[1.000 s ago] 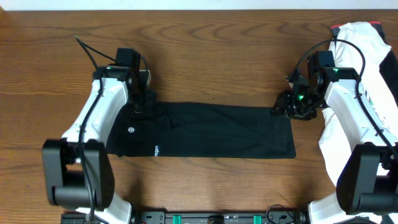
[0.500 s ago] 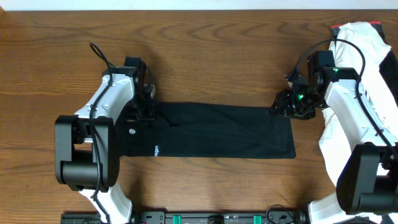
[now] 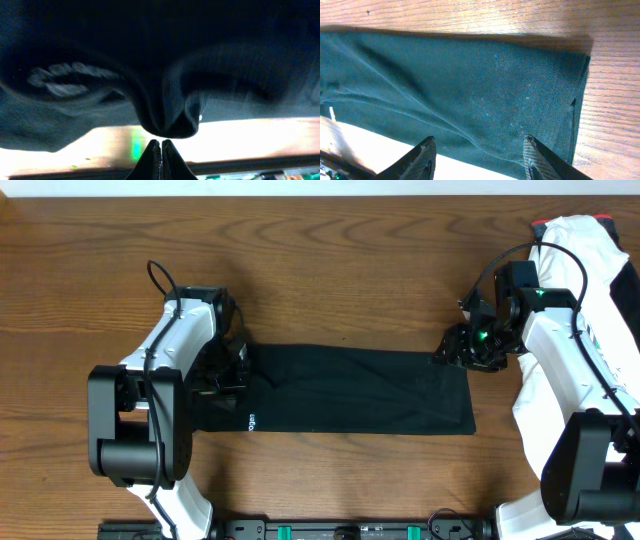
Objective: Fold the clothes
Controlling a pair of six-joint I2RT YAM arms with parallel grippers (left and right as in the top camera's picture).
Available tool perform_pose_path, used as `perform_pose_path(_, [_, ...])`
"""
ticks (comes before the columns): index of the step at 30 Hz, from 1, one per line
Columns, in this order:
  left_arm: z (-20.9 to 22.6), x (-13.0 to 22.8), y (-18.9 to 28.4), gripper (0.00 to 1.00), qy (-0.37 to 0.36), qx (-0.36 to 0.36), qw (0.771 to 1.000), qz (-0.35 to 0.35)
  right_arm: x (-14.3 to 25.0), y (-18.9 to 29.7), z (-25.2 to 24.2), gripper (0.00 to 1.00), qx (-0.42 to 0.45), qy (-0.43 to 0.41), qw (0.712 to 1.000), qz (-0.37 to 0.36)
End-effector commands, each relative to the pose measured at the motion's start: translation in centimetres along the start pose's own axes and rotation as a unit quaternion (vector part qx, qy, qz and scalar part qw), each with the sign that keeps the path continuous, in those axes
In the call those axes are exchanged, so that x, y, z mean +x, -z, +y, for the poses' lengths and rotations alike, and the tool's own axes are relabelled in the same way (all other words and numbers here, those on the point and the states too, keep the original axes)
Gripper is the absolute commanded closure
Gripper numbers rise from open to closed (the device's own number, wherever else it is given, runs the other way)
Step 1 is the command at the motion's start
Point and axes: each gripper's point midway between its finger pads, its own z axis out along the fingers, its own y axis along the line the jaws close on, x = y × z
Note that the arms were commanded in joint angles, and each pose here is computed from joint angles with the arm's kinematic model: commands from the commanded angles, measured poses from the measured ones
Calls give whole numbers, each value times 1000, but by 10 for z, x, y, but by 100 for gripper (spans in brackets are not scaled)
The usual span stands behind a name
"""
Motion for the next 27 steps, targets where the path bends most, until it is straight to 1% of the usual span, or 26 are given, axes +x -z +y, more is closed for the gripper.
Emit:
perform_pose_path(1, [-11,1,4,94,10,34,999,3,-2,0,4,46,-4,13,1000,-2])
perform_pose_path(4, [-13,1,6,94,9,39,999,0,-1,0,4,45,-4,13,1000,-1])
perform_pose_path(6, [-14,-9,13,94,5,39,999,-27,-2,0,4,45,-4,13,1000,-2])
perform_pose_path(11, [-17,-49,36,94,-13,43,989,-141,-2,0,3,44,-1,14,1000,-3])
perform_pose_path(13, [-20,-70,45,94,-21,46,981,-189,-3,0,0,44,8,14,1000,-4])
perform_pose_path(17, [-23,-100,55,94,-33,51,965,-254,-3,0,-1,43,11,14,1000,-5])
perform_pose_path(21, [-24,-109,53,94,-34,51,962,-265,-3,0,-1,43,11,14,1000,-5])
perform_pose_path(27, [-21,-105,24,94,-29,48,974,-218,-3,0,-1,43,11,14,1000,-5])
